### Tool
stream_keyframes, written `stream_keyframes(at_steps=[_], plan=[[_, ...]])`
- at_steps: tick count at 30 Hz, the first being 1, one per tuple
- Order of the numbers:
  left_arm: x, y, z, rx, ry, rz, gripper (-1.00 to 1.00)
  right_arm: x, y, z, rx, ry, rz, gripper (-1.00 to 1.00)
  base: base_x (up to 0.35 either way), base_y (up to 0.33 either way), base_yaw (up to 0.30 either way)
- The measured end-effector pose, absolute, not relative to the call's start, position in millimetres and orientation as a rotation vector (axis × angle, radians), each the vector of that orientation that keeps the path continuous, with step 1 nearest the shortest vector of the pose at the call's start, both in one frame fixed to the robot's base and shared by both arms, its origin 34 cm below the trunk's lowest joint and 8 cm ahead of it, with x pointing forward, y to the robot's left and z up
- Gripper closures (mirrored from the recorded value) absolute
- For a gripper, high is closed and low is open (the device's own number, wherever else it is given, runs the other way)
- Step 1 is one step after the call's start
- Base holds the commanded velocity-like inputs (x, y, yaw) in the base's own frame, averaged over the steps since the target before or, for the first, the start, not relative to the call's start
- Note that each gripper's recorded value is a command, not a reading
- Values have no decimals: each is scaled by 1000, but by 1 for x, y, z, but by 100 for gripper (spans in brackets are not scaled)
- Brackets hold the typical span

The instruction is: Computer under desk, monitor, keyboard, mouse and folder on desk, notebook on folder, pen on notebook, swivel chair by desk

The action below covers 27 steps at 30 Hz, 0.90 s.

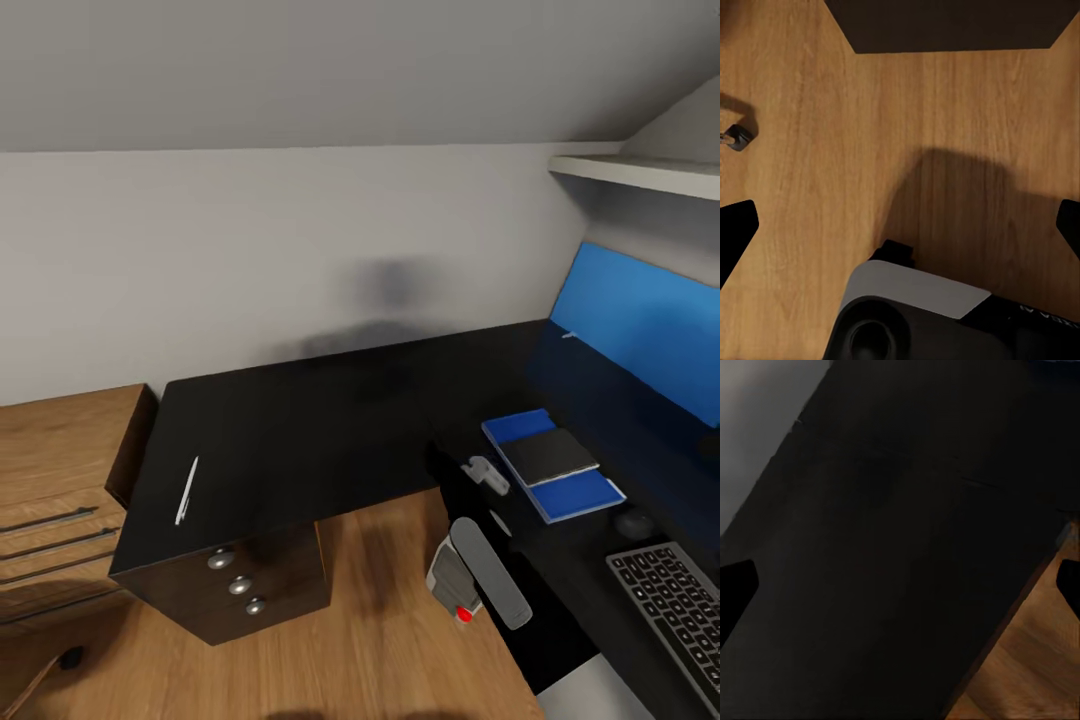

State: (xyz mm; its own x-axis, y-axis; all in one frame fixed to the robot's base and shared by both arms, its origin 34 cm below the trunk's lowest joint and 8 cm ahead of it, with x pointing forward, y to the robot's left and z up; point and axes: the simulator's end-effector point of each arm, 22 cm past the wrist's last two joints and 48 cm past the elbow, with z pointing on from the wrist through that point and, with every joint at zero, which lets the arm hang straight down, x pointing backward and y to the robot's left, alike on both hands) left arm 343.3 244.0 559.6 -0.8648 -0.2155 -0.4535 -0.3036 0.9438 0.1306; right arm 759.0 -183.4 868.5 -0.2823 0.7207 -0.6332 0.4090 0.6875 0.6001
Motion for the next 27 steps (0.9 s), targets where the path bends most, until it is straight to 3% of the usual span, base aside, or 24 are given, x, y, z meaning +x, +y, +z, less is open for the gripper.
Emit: stream_keyframes(at_steps=[12, 20, 27], plan=[[341, 244, 575, -373, 2654, 274, -100, 750, -166, 870, 946, 1967, 486, -100, 0, 0, 0], [339, 244, 584, -373, 2654, 275, -100, 710, -135, 881, 588, 2127, 67, -100, 0, 0, 0], [334, 246, 588, -373, 2662, 283, -100, 687, -57, 915, 286, 2117, 93, -100, 0, 0, 0]])
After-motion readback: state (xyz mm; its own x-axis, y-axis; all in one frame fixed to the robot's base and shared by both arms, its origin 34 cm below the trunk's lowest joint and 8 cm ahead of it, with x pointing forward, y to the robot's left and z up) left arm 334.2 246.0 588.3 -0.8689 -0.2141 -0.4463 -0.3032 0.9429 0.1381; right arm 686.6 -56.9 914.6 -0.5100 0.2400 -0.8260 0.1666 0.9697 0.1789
